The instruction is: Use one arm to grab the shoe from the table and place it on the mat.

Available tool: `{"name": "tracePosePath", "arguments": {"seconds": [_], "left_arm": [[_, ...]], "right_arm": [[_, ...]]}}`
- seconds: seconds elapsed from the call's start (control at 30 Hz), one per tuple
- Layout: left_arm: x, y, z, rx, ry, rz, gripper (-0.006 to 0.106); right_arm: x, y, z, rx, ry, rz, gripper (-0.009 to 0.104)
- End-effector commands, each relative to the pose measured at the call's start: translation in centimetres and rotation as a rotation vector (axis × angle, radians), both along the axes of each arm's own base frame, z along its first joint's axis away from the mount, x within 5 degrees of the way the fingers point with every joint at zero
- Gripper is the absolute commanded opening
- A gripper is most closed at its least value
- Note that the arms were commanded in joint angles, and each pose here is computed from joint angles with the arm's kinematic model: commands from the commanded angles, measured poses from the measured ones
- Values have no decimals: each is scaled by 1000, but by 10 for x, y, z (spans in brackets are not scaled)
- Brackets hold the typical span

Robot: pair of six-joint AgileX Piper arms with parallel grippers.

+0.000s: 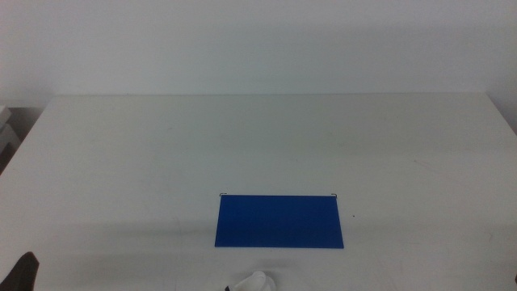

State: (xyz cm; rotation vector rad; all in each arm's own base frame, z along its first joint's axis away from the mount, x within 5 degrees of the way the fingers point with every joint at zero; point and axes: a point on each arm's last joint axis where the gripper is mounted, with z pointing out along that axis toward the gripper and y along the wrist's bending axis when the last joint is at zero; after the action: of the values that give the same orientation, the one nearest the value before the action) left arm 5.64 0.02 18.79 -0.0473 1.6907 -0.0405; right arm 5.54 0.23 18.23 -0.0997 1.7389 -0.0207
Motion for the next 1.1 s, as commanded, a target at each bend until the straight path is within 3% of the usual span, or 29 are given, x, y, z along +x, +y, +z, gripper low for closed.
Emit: {"name": "tracePosePath", "arguments": {"seconds": [0.0,0.2,0.5,0.8,0.97,1.07], "left_arm": [[2,-1,24,-13,-90,-13,94],[11,-8,60,-17,-31,-109,94],[36,-36,120,14,118,-371,94],[66,-89,162,167,410,-612,94],[81,-114,170,255,602,-656,94],[90,-127,165,271,709,-665,94]], "right_arm": [[1,0,5,-18,-65,1,78],[1,0,5,-18,-65,1,78],[1,0,5,-18,-65,1,78],[1,0,5,-18,-65,1,78],[1,0,5,-18,-65,1,78],[1,0,5,-18,-65,1,78]]}}
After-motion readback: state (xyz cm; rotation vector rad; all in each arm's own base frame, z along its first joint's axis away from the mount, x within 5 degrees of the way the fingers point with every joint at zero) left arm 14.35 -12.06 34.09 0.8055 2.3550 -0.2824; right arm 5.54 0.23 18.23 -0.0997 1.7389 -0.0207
